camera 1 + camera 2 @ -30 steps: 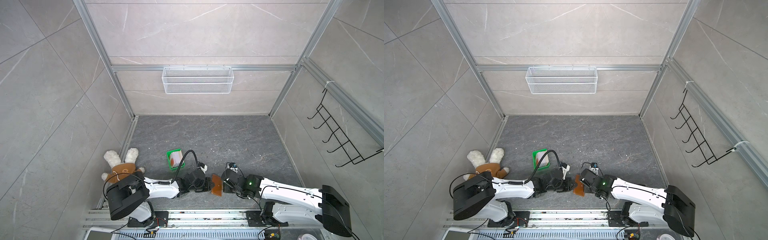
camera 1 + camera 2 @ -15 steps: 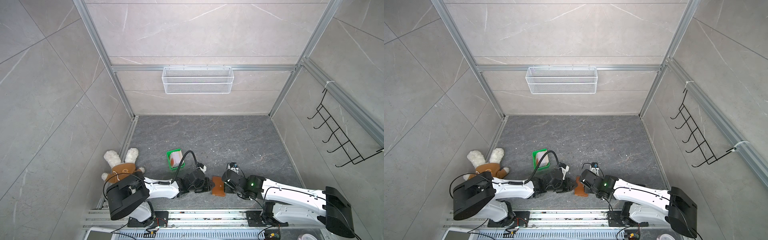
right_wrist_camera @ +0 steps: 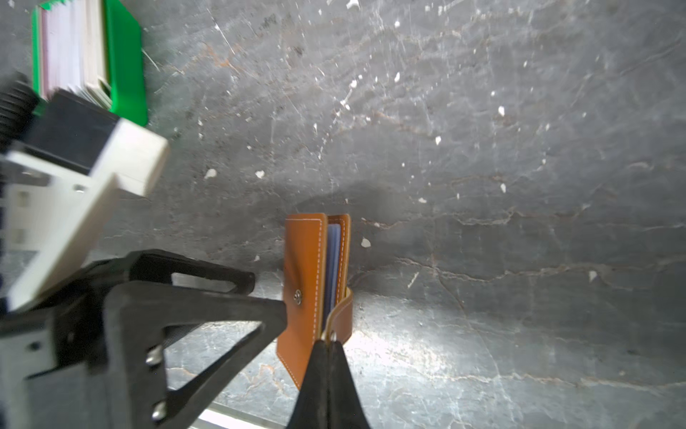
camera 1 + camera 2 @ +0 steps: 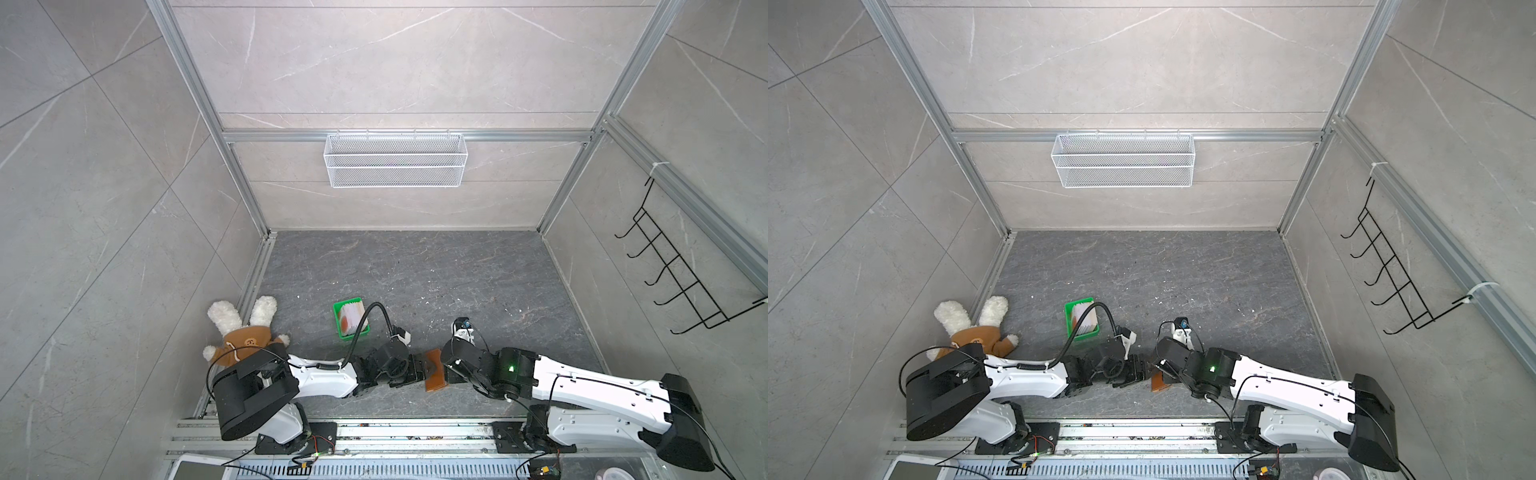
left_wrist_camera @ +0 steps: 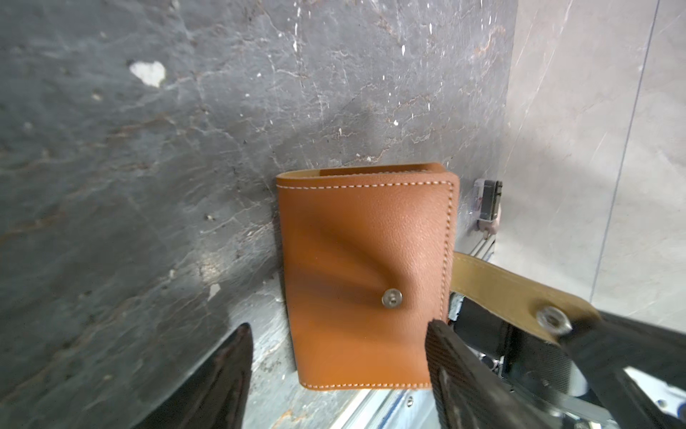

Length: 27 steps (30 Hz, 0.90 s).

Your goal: Put the credit cards into the card holder

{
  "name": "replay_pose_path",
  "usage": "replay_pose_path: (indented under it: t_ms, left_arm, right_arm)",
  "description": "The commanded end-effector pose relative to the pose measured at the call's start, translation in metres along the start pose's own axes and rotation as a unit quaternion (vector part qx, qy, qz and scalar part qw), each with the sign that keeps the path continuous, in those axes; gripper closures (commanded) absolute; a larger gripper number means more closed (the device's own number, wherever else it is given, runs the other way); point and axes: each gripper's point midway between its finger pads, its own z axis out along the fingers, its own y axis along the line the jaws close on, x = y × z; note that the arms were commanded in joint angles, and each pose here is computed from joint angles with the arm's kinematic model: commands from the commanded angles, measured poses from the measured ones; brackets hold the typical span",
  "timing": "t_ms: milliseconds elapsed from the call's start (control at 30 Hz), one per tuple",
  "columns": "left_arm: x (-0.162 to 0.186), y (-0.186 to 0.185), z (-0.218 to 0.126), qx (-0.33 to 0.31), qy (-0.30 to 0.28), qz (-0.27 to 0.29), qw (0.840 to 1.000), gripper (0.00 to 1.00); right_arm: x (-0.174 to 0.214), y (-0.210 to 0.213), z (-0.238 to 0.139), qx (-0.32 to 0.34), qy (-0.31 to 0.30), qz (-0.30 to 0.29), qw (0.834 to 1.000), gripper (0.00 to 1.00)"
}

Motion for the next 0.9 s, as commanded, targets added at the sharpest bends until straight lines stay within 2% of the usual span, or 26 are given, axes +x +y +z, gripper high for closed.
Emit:
replay_pose_path:
  t_ms: [0, 267, 467, 600, 733, 867]
  left_arm:
    - [-0.009, -0.026, -0.008, 0.037, -0.015, 0.006, 0.999, 0.23]
    - [-0.008, -0.021, -0.01, 0.033, -0.017, 0.0, 0.999, 0.2]
    - [-0.009, -0.027, -0.014, 0.038, -0.019, 0.01, 0.999, 0.06]
    - [-0.007, -0.026, -0.01, 0.031, -0.01, 0.012, 0.999, 0.09]
    - [-0.003, -0.02, 0.0, 0.017, 0.004, 0.007, 1.0, 0.18]
    - [-0.002, -0.016, 0.005, 0.011, 0.009, 0.004, 1.0, 0.19]
  right_arm:
    - [-0.008, 0.001, -0.008, 0.013, -0.016, -0.021, 1.0, 0.99]
    - [-0.008, 0.009, -0.011, 0.018, -0.021, -0.037, 0.999, 1.0]
    - [-0.009, 0.012, -0.013, 0.017, -0.025, -0.041, 0.999, 1.0]
    - [-0.009, 0.013, -0.013, 0.014, -0.028, -0.04, 0.999, 1.0]
    - [-0.008, 0.012, -0.013, 0.015, -0.029, -0.038, 0.999, 1.0]
    - [-0.006, 0.008, -0.013, 0.016, -0.031, -0.034, 0.999, 1.0]
